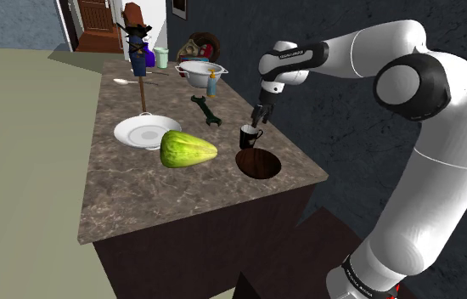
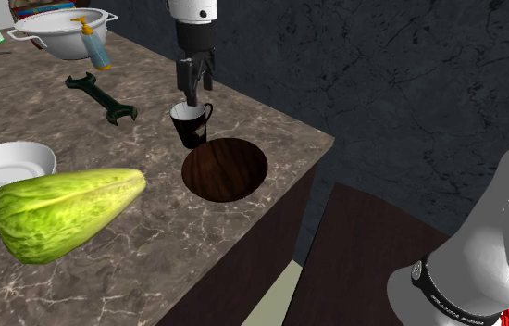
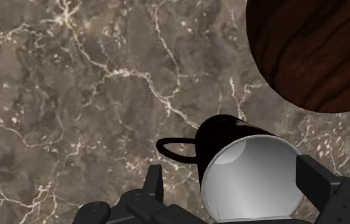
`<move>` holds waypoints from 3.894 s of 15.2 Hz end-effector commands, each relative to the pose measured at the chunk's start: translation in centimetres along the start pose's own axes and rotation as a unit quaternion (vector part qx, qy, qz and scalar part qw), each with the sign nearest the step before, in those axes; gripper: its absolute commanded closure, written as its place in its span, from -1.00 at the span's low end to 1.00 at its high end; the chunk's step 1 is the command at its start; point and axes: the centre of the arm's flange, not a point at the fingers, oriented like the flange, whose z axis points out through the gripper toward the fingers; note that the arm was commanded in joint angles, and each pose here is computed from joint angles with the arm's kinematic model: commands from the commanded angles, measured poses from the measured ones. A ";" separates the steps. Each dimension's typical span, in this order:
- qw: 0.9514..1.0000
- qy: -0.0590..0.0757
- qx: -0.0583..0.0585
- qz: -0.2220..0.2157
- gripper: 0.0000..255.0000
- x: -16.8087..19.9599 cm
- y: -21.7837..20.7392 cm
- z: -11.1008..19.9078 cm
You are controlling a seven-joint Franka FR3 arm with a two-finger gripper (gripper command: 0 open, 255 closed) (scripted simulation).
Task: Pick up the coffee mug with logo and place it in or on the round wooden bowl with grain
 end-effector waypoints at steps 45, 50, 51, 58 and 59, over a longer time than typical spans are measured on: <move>1.000 0.008 0.003 -0.009 1.00 2.6 0.5 -4.4; 1.000 0.008 0.003 -0.009 1.00 2.8 0.3 -6.9; 1.000 0.008 0.003 -0.009 1.00 1.8 -0.7 -7.0; 1.000 0.008 0.003 -0.009 1.00 -4.6 -7.3 -8.1; 1.000 0.008 0.003 -0.009 1.00 -5.5 -8.2 -8.2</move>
